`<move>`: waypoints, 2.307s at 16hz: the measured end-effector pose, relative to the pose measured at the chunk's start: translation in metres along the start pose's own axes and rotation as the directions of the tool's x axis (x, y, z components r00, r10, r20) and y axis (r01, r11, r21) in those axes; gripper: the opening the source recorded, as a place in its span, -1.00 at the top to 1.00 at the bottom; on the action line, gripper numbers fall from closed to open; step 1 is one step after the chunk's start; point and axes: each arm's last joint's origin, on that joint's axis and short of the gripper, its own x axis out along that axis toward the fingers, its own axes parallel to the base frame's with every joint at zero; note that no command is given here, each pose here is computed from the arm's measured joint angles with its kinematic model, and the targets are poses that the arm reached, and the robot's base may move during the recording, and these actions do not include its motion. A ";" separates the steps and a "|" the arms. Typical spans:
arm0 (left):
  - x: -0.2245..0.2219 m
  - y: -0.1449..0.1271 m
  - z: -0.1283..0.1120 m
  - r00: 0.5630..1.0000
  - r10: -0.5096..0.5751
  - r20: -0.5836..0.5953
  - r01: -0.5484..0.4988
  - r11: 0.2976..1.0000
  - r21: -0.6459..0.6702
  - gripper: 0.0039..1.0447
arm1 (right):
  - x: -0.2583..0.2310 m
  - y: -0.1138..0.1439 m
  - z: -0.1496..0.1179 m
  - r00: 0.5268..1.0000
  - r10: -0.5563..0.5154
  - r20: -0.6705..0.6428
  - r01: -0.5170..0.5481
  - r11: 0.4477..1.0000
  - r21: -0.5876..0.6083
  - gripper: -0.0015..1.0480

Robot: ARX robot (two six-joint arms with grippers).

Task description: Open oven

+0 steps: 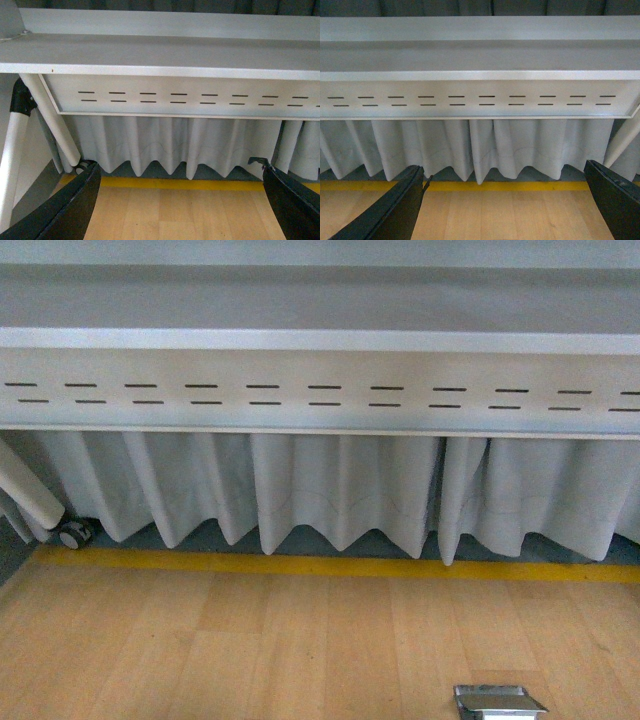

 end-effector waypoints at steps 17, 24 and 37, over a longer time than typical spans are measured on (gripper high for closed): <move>0.000 0.000 0.000 1.000 0.001 -0.001 -0.001 1.000 0.001 -0.88 | 0.000 0.000 0.000 1.000 0.002 0.000 -0.002 1.000 0.000 -0.87; 0.000 0.000 0.000 1.000 0.000 0.000 0.000 1.000 0.000 -0.88 | 0.000 0.000 0.000 1.000 0.003 0.000 -0.003 1.000 0.000 -0.87; 0.000 0.000 0.000 1.000 0.000 0.000 0.000 1.000 0.000 -0.88 | 0.000 0.000 0.000 1.000 0.002 -0.002 -0.002 1.000 0.000 -0.87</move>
